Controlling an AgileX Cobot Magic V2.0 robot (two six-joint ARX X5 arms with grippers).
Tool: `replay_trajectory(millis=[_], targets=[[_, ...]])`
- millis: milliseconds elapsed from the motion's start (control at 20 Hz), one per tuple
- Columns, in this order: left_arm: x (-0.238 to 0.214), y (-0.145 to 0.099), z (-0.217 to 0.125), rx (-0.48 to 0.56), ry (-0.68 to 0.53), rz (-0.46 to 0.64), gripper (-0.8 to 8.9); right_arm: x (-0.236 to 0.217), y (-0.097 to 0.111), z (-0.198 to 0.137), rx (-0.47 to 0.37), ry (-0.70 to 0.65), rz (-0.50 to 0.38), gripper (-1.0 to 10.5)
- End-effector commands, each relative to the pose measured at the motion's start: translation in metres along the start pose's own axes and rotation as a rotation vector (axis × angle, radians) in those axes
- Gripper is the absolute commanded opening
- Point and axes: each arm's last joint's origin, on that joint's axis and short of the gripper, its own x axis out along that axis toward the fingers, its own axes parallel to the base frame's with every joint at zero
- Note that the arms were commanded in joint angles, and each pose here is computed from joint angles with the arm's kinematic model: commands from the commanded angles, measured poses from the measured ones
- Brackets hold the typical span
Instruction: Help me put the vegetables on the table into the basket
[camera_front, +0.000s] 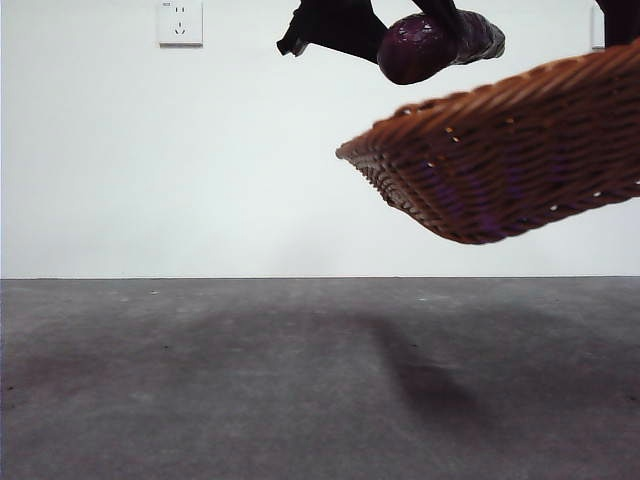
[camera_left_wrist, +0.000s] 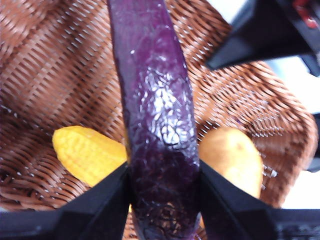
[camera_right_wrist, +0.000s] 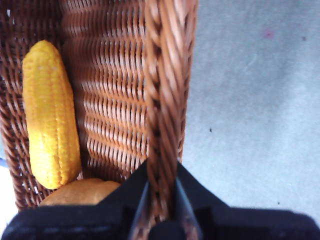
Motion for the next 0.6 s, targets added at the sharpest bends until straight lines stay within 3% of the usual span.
replay_trajectory(millis=[50,100,200,600], targets=[[0.007,0.002,0.000,-0.049,0.008,0.008,1.17,0.001,0.004,0.001,-0.027,-0.011,0.027,-0.1],[0.007,0.002,0.000,-0.052,0.006,0.009,2.63,0.001,0.004,0.001,-0.029,-0.013,0.037,-0.1],[0.007,0.002,0.001,-0.063,-0.002,0.008,4.63,0.002,0.008,0.001,-0.042,-0.011,0.068,-0.1],[0.002,0.008,0.005,-0.079,-0.049,0.014,4.85,0.004,0.014,0.000,-0.073,-0.001,0.073,-0.1]])
